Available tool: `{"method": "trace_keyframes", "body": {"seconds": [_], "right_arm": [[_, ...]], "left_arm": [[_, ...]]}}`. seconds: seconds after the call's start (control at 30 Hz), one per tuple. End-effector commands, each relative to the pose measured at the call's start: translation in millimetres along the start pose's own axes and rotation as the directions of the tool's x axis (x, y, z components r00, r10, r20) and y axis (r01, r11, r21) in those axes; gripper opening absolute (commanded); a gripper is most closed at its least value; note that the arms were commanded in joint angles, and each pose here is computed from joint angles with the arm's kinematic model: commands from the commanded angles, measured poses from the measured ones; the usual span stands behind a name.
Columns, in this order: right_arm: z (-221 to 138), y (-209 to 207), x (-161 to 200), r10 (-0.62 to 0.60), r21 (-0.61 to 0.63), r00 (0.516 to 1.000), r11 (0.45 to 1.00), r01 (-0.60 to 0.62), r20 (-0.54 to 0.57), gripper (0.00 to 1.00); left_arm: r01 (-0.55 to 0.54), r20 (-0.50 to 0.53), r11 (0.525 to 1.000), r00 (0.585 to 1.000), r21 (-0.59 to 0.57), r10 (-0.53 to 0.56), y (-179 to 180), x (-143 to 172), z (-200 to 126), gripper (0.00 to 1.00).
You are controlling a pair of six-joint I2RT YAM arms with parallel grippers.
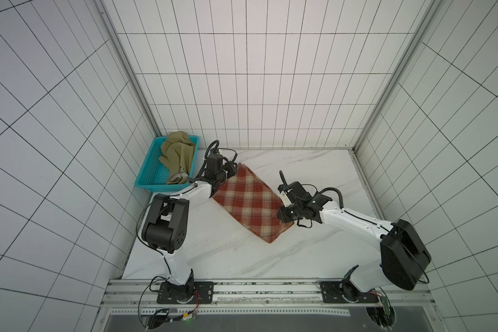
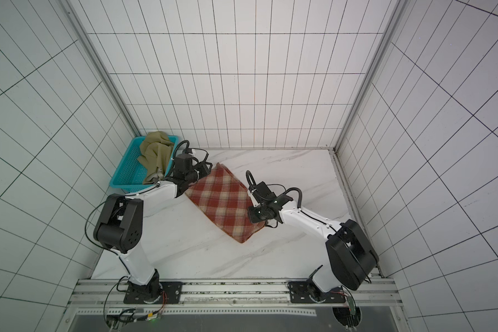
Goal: Fold and stack skirts
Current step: Smooth out the skirt at the center of the table, then rotate the skirt at the center of the table.
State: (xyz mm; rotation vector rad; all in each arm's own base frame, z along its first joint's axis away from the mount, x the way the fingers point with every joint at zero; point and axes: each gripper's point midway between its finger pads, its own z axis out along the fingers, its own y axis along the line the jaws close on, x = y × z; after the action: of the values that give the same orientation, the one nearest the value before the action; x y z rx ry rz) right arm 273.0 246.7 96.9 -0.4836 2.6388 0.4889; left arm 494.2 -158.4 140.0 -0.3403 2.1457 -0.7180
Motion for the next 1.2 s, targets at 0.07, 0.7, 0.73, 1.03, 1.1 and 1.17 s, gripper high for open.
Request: {"method": "trace_keyframes", "body": {"seconds": [0.07, 0.7, 0.73, 1.03, 1.1, 1.17], "right_arm": [[17.6, -7.0, 5.3, 0.060, -0.014, 0.998, 0.998, -0.060, 0.005, 0.06], [75.6, -75.8, 7.5, 0.143, 0.115, 0.987, 0.984, -0.135, -0.066, 0.00], [77.5, -79.4, 4.9, 0.148, 0.126, 0.987, 0.982, -0.139, -0.063, 0.00], [87.9, -99.7, -21.9, 0.141, 0.141, 0.990, 0.981, -0.137, -0.021, 0.00], [83.4, -102.4, -33.8, 0.131, 0.147, 0.991, 0.981, -0.131, 0.005, 0.00], [72.8, -98.7, -46.5, 0.110, 0.138, 0.993, 0.984, -0.113, 0.035, 0.00]], "left_arm": [[0.027, -0.139, 0.996, 0.990, -0.088, -0.040, 42.2, 59.8, -0.6, 0.38], [0.045, -0.220, 0.935, 0.967, -0.352, -0.130, 118.5, 125.2, -44.5, 0.36], [0.050, -0.221, 0.931, 0.966, -0.361, -0.137, 120.9, 129.0, -49.3, 0.36], [0.101, -0.197, 0.916, 0.962, -0.389, -0.190, 129.1, 151.8, -102.2, 0.36], [0.115, -0.183, 0.918, 0.963, -0.379, -0.197, 125.9, 153.3, -115.0, 0.36], [0.128, -0.167, 0.927, 0.966, -0.353, -0.198, 119.1, 149.4, -124.3, 0.36]]}}
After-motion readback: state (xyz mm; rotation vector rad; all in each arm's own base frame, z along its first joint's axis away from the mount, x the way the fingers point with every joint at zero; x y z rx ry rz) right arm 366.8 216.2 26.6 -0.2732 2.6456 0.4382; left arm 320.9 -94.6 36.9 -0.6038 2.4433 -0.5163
